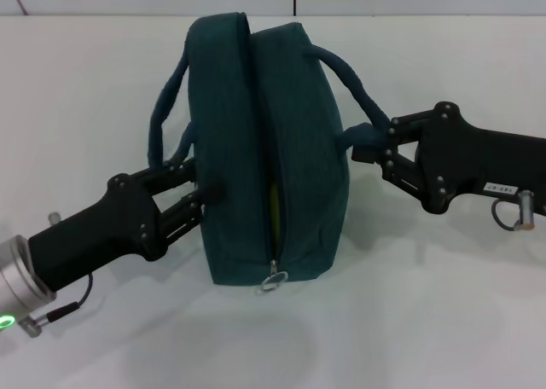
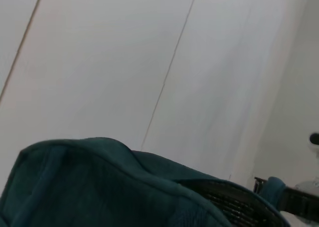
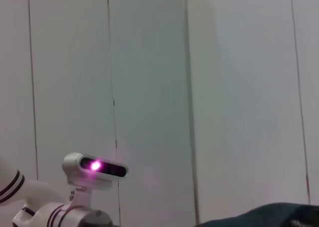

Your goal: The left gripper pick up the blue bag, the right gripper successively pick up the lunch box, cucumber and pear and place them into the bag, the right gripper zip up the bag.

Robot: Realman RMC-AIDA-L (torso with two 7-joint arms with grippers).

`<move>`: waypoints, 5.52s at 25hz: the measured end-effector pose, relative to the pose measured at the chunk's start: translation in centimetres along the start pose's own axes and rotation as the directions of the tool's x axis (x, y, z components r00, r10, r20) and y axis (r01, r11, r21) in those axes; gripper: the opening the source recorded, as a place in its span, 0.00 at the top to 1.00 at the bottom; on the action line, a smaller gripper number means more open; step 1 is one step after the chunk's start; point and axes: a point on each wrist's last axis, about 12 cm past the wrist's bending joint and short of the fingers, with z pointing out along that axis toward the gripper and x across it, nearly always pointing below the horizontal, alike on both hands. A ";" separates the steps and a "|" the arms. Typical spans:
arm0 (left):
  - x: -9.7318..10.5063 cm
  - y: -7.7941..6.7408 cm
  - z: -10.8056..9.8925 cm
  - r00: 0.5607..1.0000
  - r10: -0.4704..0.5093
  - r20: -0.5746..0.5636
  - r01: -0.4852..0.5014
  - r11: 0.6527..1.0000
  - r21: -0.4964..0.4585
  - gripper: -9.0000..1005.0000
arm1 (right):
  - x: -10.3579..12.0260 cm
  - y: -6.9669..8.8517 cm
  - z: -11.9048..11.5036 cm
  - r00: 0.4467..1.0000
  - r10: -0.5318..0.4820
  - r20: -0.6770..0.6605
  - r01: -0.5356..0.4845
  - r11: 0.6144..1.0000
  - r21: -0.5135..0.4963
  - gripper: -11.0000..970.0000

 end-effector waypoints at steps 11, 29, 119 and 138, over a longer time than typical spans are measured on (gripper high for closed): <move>0.0 0.0 0.5 0.998 0.066 0.003 -0.066 0.998 0.016 0.81 | 0.5 0.0 -0.5 1.000 0.023 -0.006 -0.023 0.999 0.027 0.89; 0.0 -0.1 1.1 0.991 0.130 0.016 -0.130 0.991 0.034 0.93 | 0.0 1.8 -3.4 0.993 -0.002 0.121 0.001 1.000 0.009 0.54; 1.9 -1.5 1.2 0.983 0.160 0.094 -0.156 0.987 -0.049 0.53 | 3.2 1.4 6.6 0.953 -0.148 -0.263 0.095 0.975 -0.203 0.95; 4.9 -2.4 -0.4 0.980 0.193 -0.051 -0.198 0.973 -0.118 0.40 | 1.9 0.2 6.8 0.968 -0.166 -0.188 0.143 0.981 -0.131 0.95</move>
